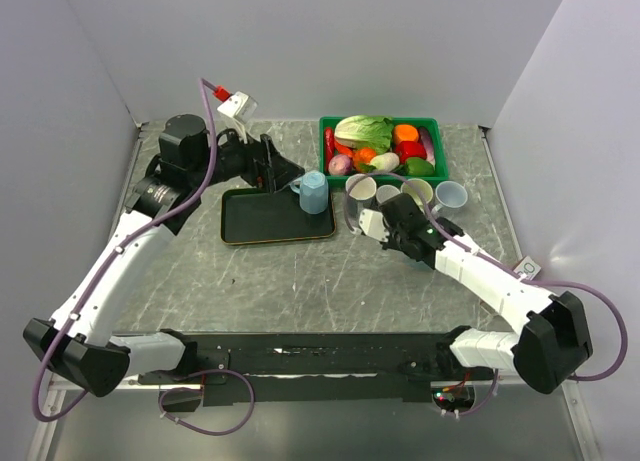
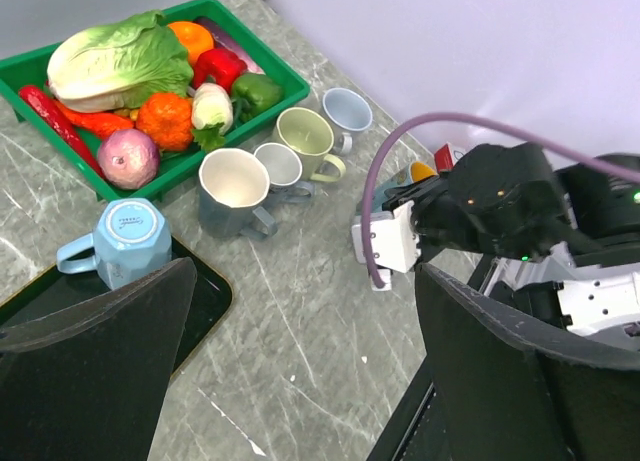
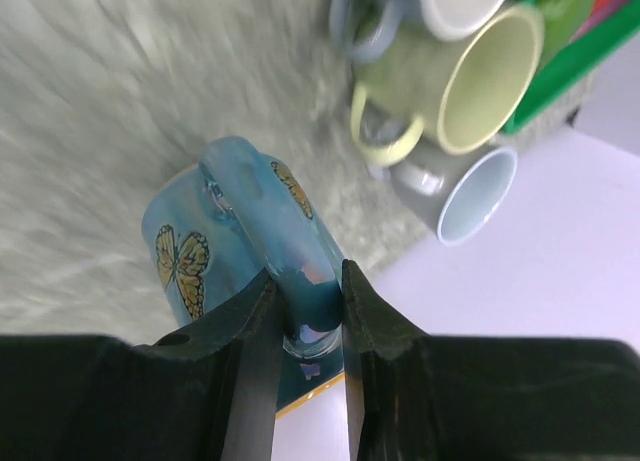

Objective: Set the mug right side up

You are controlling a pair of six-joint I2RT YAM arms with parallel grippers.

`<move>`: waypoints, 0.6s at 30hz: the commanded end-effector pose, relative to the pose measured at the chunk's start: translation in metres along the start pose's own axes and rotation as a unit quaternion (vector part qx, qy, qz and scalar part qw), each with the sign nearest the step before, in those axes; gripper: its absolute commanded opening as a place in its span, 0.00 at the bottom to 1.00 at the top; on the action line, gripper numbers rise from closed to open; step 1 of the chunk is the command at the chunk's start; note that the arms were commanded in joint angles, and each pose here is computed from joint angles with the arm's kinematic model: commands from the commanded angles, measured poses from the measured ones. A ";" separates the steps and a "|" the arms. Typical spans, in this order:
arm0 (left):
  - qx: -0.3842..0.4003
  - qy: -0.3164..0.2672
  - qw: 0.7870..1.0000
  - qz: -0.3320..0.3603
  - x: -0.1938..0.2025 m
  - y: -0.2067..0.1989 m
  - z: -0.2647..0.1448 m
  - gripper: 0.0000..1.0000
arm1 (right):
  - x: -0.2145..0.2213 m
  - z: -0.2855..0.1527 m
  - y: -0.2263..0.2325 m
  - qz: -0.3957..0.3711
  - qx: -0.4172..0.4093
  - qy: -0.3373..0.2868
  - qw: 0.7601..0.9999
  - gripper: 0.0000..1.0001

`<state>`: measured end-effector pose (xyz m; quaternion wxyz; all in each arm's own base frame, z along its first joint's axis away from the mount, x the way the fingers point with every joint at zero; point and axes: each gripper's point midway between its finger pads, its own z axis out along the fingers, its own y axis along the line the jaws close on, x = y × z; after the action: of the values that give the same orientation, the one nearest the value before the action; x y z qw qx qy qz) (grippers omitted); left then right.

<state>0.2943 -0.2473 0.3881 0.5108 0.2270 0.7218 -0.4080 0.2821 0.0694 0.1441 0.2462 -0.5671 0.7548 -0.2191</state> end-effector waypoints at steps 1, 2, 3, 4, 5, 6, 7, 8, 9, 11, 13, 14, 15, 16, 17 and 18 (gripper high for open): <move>-0.009 -0.023 1.000 -0.011 -0.008 0.007 0.006 0.96 | 0.020 -0.008 -0.059 -0.016 0.140 0.028 0.990 0.00; -0.003 -0.027 1.000 -0.011 -0.009 0.006 0.006 0.96 | 0.025 -0.006 -0.061 -0.032 0.144 0.035 0.988 0.00; 0.001 -0.028 1.000 -0.014 -0.009 0.004 0.007 0.96 | 0.033 -0.004 -0.068 -0.027 0.161 0.046 0.986 0.00; 0.003 -0.028 0.999 -0.016 -0.008 0.005 0.007 0.96 | 0.040 0.002 -0.064 -0.035 0.159 0.056 0.985 0.00; 0.011 -0.031 0.999 -0.016 -0.009 0.003 0.008 0.96 | 0.043 0.002 -0.068 -0.048 0.165 0.062 0.983 0.00; 0.014 -0.032 0.999 -0.018 -0.009 0.002 0.008 0.96 | 0.045 0.004 -0.070 -0.049 0.167 0.062 0.983 0.00; 0.016 -0.032 0.999 -0.020 -0.009 0.002 0.009 0.96 | 0.053 0.005 -0.075 -0.043 0.171 0.069 0.982 0.00; 0.018 -0.036 0.999 -0.018 -0.010 0.002 0.010 0.96 | 0.056 0.007 -0.078 -0.050 0.171 0.075 0.981 0.00; 0.018 -0.036 0.999 -0.019 -0.011 0.002 0.010 0.96 | 0.059 0.009 -0.079 -0.052 0.166 0.077 0.982 0.00; 0.017 -0.039 0.999 -0.017 -0.014 0.002 0.009 0.96 | 0.073 0.013 -0.080 -0.056 0.152 0.089 0.983 0.00; 0.011 -0.037 0.999 -0.019 -0.013 0.004 0.009 0.96 | 0.085 0.014 -0.085 -0.070 0.148 0.099 0.981 0.00; 0.009 -0.038 0.999 -0.019 -0.013 0.004 0.008 0.96 | 0.088 0.014 -0.088 -0.072 0.149 0.103 0.981 0.00; 0.008 -0.037 0.999 -0.020 -0.012 0.005 0.007 0.96 | 0.090 0.013 -0.093 -0.072 0.151 0.104 0.980 0.00; 0.005 -0.037 0.999 -0.021 -0.012 0.006 0.007 0.96 | 0.092 0.016 -0.095 -0.071 0.147 0.106 0.981 0.00; 0.004 -0.039 0.999 -0.020 -0.012 0.006 0.005 0.96 | 0.096 0.019 -0.097 -0.064 0.144 0.105 0.982 0.00; 0.004 -0.039 0.999 -0.020 -0.012 0.007 0.005 0.96 | 0.096 0.021 -0.098 -0.064 0.143 0.104 0.982 0.00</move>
<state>0.3078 -0.2496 0.3808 0.5090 0.1972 0.7224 -0.4245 0.3181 -0.0398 0.1359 0.1968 -0.5586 0.7263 -0.3488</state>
